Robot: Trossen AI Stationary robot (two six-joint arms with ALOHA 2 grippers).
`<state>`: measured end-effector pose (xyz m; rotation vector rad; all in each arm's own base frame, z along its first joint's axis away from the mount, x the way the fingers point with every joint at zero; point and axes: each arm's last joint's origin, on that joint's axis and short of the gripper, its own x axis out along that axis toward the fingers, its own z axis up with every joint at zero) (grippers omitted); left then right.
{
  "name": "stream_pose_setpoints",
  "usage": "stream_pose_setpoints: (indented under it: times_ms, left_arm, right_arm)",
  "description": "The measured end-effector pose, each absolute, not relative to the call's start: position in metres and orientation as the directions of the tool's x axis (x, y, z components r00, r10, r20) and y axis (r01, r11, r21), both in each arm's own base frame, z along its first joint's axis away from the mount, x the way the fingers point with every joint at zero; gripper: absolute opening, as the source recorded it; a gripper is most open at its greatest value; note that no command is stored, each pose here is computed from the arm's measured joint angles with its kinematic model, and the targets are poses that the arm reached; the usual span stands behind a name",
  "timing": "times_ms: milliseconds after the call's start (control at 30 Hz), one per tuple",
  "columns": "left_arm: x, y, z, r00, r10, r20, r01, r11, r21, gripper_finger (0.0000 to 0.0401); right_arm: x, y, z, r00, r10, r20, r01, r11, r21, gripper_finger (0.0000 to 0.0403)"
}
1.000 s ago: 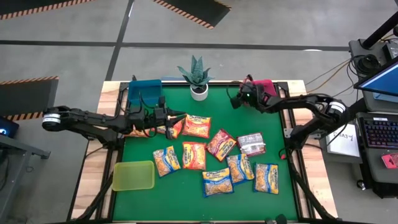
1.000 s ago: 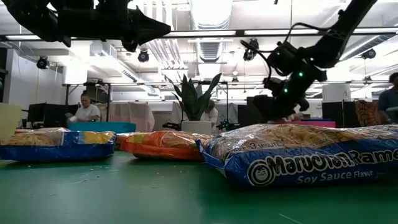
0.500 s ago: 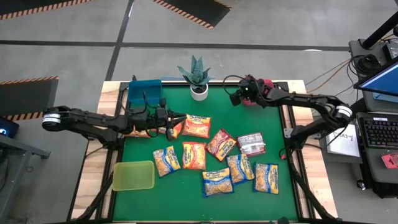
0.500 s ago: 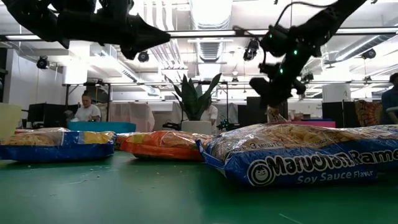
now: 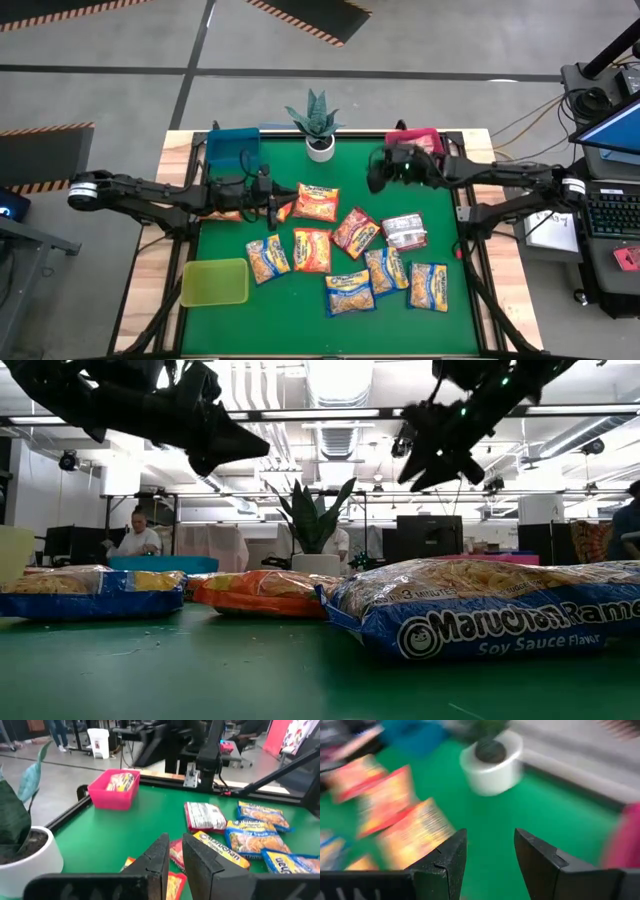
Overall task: Sort Maruchan noodles
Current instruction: Put the orange noodle pack into the yellow bin
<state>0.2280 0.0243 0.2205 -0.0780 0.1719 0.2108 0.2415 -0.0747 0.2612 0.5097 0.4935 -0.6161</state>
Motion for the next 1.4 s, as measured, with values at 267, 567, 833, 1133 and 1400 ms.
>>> stream_pose_setpoints:
  times_ms: [267,567,833,1133,1400]
  left_arm:
    - [0.225,0.024,0.208,0.930,0.198,-0.309,-0.221,0.974,-0.041,0.0036]
    - [0.221,0.020,0.196,0.899,0.085,-0.430,-0.134,0.987,-0.085,0.0036]
    - [0.217,0.020,0.190,0.864,0.075,-0.497,-0.135,0.987,-0.085,0.0036]
    - [0.218,0.021,0.192,0.873,0.097,-0.478,-0.175,0.977,-0.121,0.0038]
    - [0.225,0.023,0.188,0.879,0.125,-0.460,-0.259,0.935,-0.242,0.0073]
  right_arm:
    - [0.263,-0.008,0.245,0.761,-0.168,-0.627,0.523,0.730,0.440,0.0136]
    - [0.277,0.022,0.214,0.689,-0.091,-0.719,0.531,0.739,0.415,0.0120]
    - [0.287,0.024,0.186,0.609,-0.065,-0.790,0.562,0.738,0.373,0.0095]
    - [0.298,0.013,0.174,0.615,-0.145,-0.775,0.551,0.782,0.290,0.0047]
    - [0.325,-0.012,0.164,0.741,-0.196,-0.643,0.477,0.827,0.297,0.0010]
